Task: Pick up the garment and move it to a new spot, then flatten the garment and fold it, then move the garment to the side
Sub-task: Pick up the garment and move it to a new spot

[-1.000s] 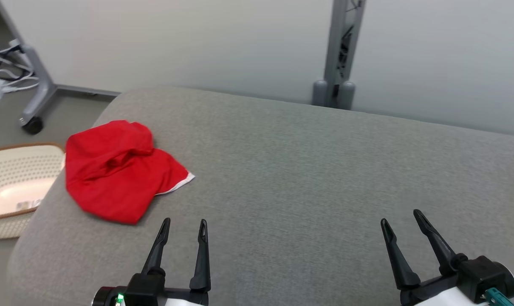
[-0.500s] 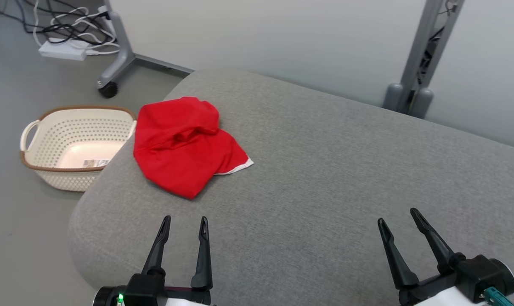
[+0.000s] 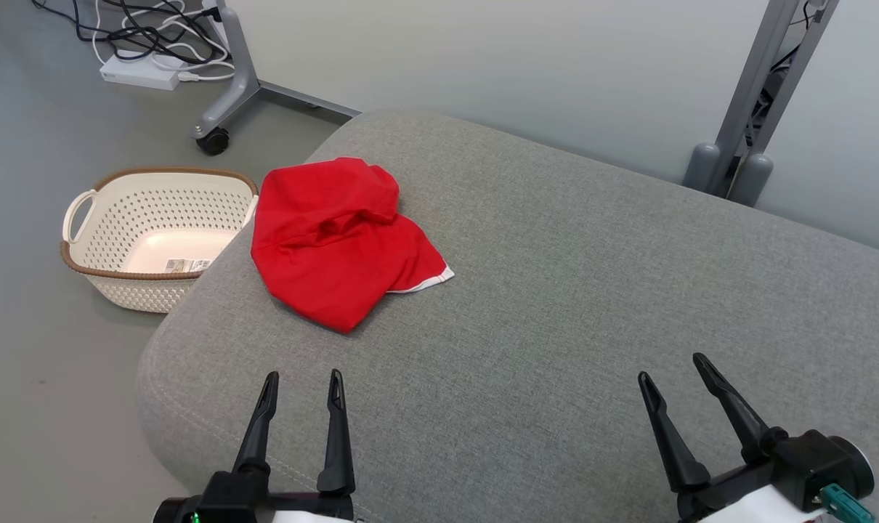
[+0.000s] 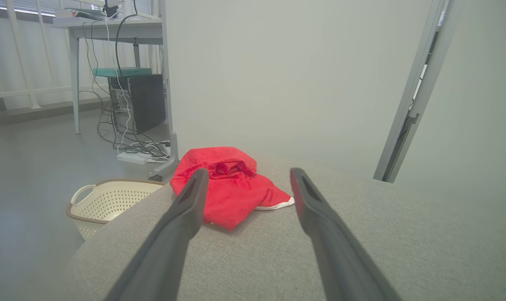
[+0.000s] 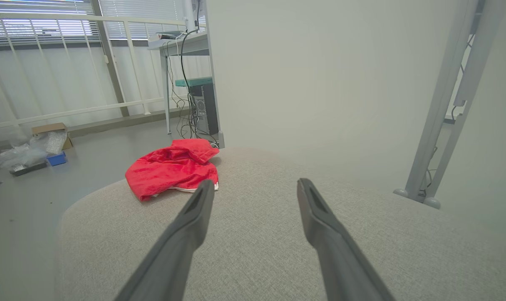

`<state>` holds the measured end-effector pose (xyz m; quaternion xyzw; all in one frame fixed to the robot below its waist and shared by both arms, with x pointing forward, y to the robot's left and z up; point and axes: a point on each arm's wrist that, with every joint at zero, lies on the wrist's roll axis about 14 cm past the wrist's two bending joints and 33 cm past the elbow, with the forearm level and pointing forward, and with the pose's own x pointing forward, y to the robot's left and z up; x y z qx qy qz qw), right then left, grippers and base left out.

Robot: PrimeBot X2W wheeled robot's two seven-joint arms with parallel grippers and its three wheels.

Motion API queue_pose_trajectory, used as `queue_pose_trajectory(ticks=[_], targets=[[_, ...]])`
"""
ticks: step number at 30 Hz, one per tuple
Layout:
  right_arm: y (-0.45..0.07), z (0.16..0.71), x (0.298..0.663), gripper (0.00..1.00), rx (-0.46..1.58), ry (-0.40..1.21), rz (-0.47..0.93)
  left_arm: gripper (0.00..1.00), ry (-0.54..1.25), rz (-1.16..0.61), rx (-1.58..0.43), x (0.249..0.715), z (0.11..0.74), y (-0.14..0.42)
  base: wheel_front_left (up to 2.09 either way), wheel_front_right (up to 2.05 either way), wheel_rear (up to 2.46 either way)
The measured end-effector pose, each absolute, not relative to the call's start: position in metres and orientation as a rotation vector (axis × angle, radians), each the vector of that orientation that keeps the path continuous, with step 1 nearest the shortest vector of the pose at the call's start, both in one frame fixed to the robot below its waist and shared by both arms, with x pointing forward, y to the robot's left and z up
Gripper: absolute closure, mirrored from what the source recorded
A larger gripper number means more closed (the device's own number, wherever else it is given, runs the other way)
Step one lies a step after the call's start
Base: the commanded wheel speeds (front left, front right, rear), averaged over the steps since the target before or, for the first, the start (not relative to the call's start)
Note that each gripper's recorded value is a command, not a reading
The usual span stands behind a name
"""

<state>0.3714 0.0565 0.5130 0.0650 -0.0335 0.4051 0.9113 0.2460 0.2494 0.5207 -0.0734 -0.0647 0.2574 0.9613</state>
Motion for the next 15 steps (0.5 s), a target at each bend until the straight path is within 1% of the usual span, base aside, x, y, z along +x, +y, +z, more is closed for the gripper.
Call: queue_pose_trajectory(ticks=[8, 12, 15], targets=[[0.049, 0.510, 0.376, 0.00, 0.121, -0.068, 0.826, 0.00, -0.110, 0.543, -0.198, 0.250, 0.514, 0.254, 0.00, 0.00, 0.00], [0.041, 0.510, 0.390, 0.00, 0.100, -0.084, 0.825, 0.00, -0.112, 0.540, -0.195, 0.267, 0.518, 0.257, 0.00, 0.00, 0.00], [0.034, 0.504, 0.401, 0.00, 0.088, -0.080, 0.818, 0.00, -0.107, 0.534, -0.234, 0.282, 0.518, 0.257, 0.00, 0.00, 0.00]])
